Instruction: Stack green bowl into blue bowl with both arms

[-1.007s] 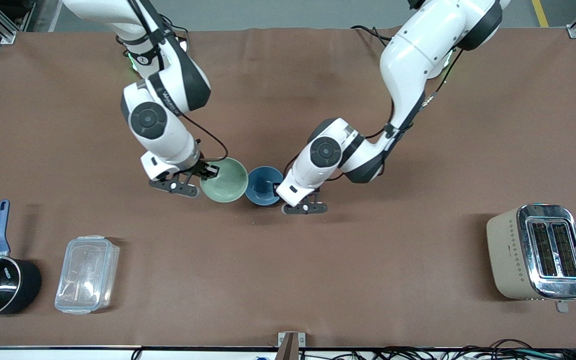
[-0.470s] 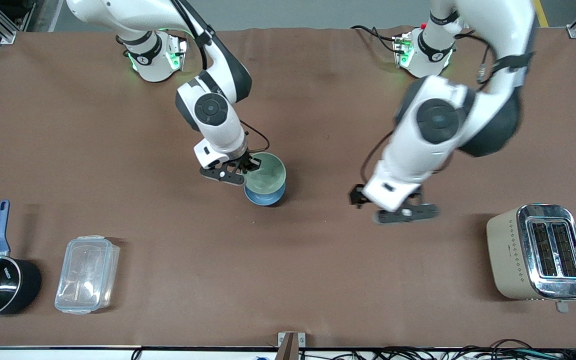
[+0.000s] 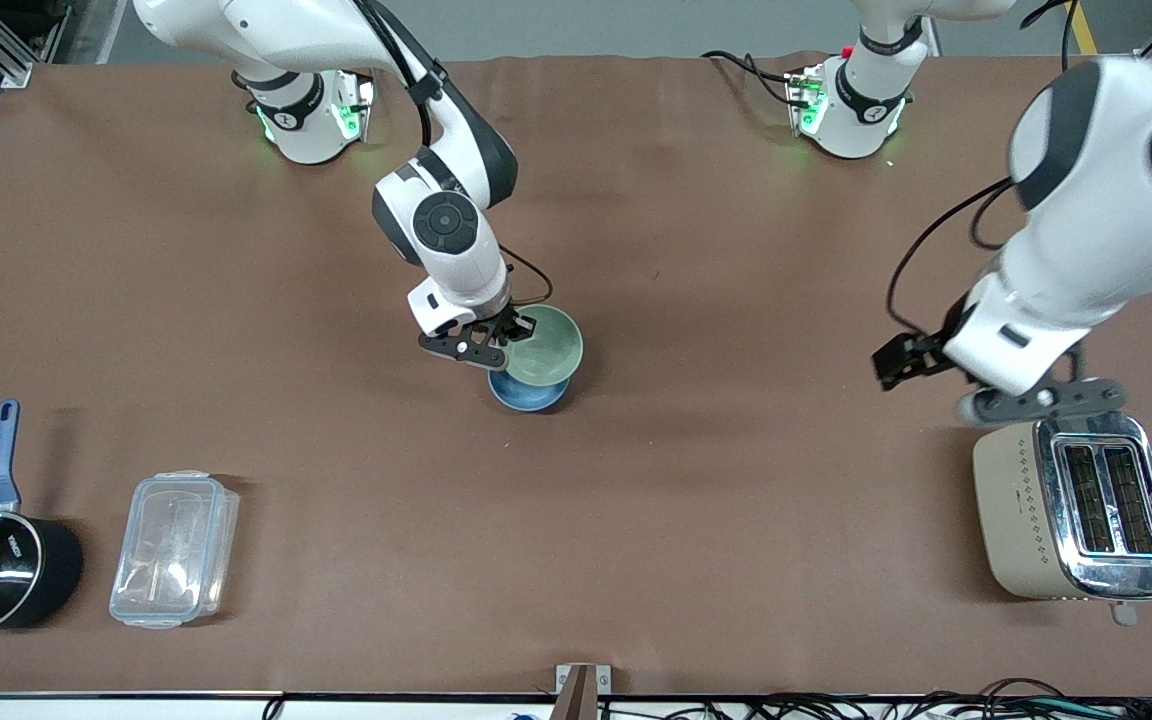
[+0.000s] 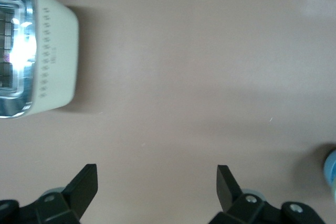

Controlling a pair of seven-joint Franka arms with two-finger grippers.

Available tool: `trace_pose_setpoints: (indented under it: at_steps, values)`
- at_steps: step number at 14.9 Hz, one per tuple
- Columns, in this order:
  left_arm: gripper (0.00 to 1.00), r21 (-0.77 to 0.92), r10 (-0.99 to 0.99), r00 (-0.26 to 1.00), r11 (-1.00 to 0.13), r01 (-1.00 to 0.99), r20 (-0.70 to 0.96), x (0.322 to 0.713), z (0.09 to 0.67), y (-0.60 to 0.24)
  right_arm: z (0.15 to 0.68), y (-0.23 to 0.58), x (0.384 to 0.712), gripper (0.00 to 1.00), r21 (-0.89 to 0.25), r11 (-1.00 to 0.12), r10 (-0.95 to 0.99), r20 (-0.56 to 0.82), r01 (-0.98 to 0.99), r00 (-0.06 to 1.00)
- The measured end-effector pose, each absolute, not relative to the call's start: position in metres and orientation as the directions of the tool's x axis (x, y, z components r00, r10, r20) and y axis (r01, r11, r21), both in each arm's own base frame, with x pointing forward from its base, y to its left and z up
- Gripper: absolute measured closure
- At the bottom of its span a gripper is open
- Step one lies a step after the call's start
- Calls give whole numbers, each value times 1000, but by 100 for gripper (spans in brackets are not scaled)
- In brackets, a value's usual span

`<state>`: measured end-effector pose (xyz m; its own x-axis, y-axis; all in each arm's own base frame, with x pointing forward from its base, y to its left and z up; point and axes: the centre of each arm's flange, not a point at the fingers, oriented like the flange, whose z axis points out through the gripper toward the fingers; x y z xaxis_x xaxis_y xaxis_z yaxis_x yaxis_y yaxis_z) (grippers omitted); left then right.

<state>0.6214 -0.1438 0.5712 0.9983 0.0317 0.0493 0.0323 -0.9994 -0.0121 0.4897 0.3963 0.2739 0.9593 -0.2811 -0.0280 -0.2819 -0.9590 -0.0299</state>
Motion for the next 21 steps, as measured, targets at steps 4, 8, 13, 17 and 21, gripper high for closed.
trace_pose_setpoints:
  at_steps: [4,8,13,17,21]
  values:
    - [0,-25,-12,999,-1000,-11,38,599,610,-107,270,390,495,94,-24,-955,-294,-27,-294,956]
    - [0,-31,-34,999,-999,-33,25,583,624,-103,262,393,495,95,-20,-956,-291,-31,-291,956]
    - [0,-43,-93,995,-995,-94,-23,554,620,-87,262,392,497,93,-20,-956,-293,-30,-294,956]
    - [0,-52,-113,993,-992,-115,-34,531,622,-96,266,386,509,66,-30,-950,-310,-22,-311,950]
    - [0,-60,-120,992,-991,-122,-34,518,624,-100,272,385,518,27,-23,-950,-309,-26,-310,951]
